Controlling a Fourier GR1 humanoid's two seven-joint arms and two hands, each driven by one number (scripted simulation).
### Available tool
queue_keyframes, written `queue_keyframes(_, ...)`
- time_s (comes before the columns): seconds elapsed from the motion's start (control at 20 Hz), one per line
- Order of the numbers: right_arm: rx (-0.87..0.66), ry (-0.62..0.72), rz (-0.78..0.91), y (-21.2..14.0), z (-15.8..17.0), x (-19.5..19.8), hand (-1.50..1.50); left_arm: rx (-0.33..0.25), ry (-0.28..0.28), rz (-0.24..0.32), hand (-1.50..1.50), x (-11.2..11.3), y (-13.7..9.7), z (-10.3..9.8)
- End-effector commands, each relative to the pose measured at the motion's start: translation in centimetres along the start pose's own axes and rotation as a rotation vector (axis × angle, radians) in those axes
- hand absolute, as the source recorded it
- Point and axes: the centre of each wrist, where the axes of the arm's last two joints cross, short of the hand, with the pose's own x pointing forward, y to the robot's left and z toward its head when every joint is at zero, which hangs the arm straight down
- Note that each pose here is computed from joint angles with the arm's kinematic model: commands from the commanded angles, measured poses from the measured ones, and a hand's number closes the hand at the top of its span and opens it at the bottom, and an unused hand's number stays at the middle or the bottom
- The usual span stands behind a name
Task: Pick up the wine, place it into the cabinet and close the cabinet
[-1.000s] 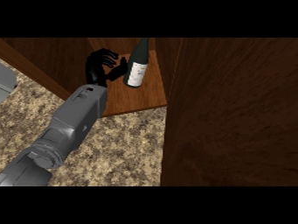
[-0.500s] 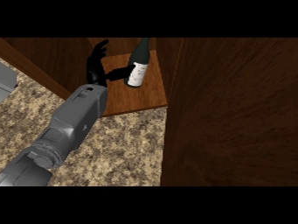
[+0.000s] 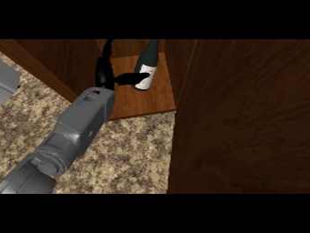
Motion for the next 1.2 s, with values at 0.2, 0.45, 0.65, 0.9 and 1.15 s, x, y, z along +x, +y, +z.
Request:
queue_keyframes(0.2,-0.033,0.007,-0.004,-0.1,0.6,0.4,-1.50,-0.213,-0.176,0.241,-1.50,3.3,2.2,-2.8)
queue_keyframes(0.45,-0.074,0.022,-0.010,-0.7,1.2,0.1,-1.50,-0.297,-0.255,0.477,-1.50,2.9,0.7,-1.5)
queue_keyframes(0.65,-0.090,0.041,0.011,-1.0,2.0,0.9,-1.50,-0.383,-0.227,0.547,-1.50,3.2,-1.1,-0.5)
queue_keyframes(0.9,-0.119,0.060,0.023,0.4,1.8,0.4,-1.50,-0.449,-0.230,0.536,-1.50,4.0,-3.1,0.9)
queue_keyframes(1.15,-0.128,0.068,0.035,-0.7,1.9,2.1,-1.50,-0.473,-0.276,0.535,-1.50,5.8,-4.8,2.8)
